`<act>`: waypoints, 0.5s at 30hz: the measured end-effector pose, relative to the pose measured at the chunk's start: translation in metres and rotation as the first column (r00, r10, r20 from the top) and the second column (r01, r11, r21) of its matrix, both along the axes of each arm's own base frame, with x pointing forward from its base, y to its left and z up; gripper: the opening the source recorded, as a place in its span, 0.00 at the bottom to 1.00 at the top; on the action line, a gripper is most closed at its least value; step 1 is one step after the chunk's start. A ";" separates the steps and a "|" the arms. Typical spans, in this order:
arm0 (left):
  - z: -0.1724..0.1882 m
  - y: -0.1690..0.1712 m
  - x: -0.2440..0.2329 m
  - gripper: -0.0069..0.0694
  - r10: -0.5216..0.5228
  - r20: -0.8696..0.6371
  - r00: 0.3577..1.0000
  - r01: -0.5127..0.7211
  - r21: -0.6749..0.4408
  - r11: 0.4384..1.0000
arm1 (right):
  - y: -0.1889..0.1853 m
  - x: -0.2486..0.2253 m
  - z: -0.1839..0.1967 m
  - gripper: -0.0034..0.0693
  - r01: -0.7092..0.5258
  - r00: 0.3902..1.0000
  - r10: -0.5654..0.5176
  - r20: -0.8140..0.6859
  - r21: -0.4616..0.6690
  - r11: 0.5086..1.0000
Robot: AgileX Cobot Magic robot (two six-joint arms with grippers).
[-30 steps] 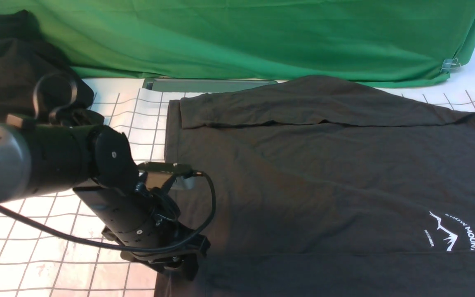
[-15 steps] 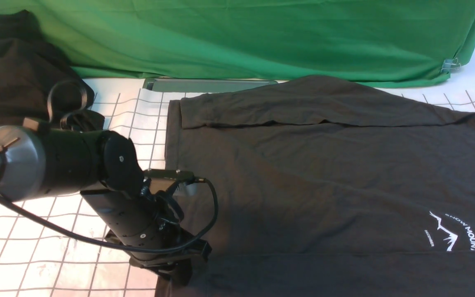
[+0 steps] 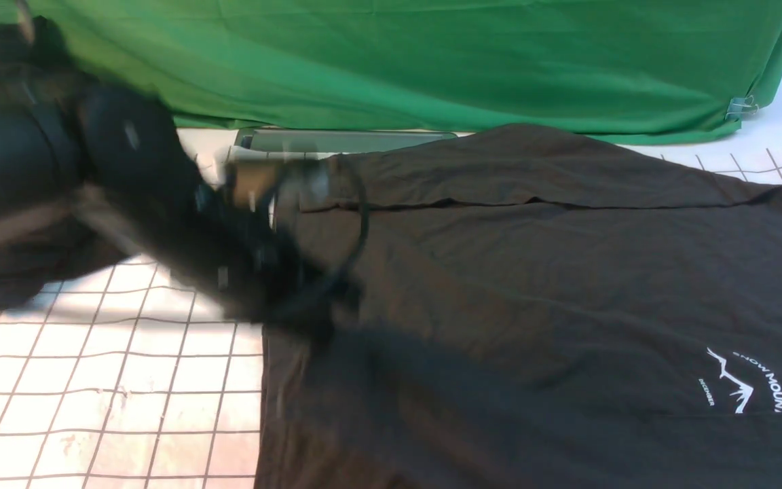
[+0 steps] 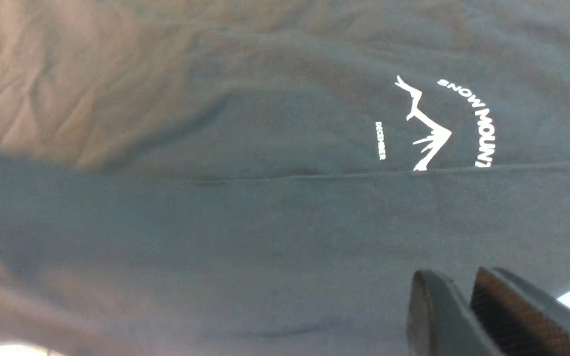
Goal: Fold a long-sleeved shirt over a white checkered tablecloth.
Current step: 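Fold the left side of the black T-shirt inward over its body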
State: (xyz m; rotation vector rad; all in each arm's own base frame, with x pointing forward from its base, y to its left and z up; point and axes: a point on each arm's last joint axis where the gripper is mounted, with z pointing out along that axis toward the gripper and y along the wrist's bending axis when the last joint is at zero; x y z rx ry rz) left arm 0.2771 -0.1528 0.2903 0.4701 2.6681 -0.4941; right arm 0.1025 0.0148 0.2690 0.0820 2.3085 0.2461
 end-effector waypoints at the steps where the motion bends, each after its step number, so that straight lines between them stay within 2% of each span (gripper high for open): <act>1: 0.024 -0.001 0.011 0.11 0.020 0.072 0.997 -0.020 -0.008 1.000 | 0.000 0.000 0.000 0.20 0.000 1.000 0.000 0.001 0.000 1.000; 3: 0.047 0.000 0.032 0.11 0.057 0.125 0.991 -0.054 -0.028 0.998 | 0.000 0.000 0.000 0.21 0.000 1.000 0.000 0.002 0.000 1.000; 7: 0.039 0.006 0.070 0.11 0.097 0.080 0.992 -0.097 -0.008 0.995 | 0.000 0.000 0.000 0.21 0.000 1.000 0.000 0.002 0.000 1.000; 10: 0.002 0.011 0.111 0.11 0.147 0.018 0.989 -0.147 0.011 0.989 | 0.000 0.000 0.000 0.22 0.001 1.000 -0.001 0.003 0.000 1.000; 11: 0.000 0.013 0.114 0.11 0.153 0.018 0.988 -0.153 0.010 0.988 | 0.000 0.000 0.000 0.22 0.001 1.000 -0.001 0.003 0.000 1.000; 15: -0.057 0.018 0.155 0.11 0.216 -0.038 0.976 -0.215 0.014 0.976 | 0.000 0.000 0.000 0.23 0.001 1.000 -0.001 0.003 0.000 1.000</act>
